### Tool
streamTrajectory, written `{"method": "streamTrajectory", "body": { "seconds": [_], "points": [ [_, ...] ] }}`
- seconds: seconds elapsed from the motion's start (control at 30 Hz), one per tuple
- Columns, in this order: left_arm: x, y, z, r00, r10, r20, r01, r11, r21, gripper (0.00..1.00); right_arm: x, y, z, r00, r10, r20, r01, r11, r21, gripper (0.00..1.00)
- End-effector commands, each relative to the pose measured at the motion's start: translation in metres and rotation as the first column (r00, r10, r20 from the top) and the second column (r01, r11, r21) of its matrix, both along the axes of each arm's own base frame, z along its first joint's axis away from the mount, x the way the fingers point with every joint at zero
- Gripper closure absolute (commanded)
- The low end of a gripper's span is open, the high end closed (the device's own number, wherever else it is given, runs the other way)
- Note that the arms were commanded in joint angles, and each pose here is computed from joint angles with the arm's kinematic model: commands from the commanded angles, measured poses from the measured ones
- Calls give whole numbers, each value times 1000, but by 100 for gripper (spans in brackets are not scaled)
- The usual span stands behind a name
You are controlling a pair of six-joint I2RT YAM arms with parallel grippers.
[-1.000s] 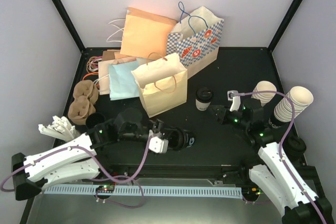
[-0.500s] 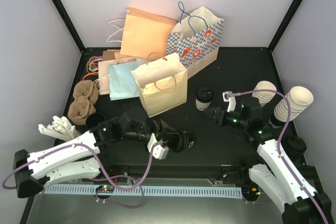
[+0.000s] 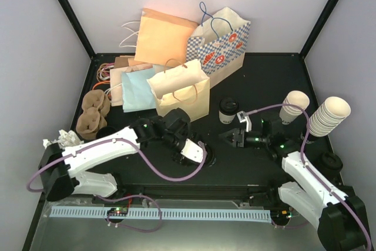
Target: Pack the takeout coffee
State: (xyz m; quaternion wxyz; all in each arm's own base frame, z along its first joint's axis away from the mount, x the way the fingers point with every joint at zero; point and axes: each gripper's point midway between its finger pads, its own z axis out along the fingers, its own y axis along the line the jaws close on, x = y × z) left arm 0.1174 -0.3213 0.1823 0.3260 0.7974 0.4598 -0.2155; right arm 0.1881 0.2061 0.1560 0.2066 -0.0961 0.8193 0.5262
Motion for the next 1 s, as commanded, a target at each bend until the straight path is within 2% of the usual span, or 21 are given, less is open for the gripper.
{"method": "streamTrajectory", "body": {
  "seconds": [0.0,0.17,0.4,0.53,0.73,0.97],
  "points": [
    [0,8,-20,998,14,-68,-5,992,130,64,-11,9,8,998,65,-18,-64,995,75,57],
    [11,11,-39,994,59,-94,-29,958,285,66,-22,12,-1,993,97,-61,-91,991,98,57],
    [25,8,-53,991,114,-66,-83,932,353,66,-41,19,-19,978,166,-128,-157,985,78,57],
    [35,4,-57,985,171,-36,-146,918,370,65,-44,22,-32,973,169,-157,-161,985,59,58],
    [33,4,-70,984,171,-50,-136,902,409,65,-47,33,-41,964,193,-185,-188,981,42,59],
    [27,6,-75,983,163,-80,-121,917,380,65,-40,41,-48,968,168,-188,-170,985,10,66]
  ]
}}
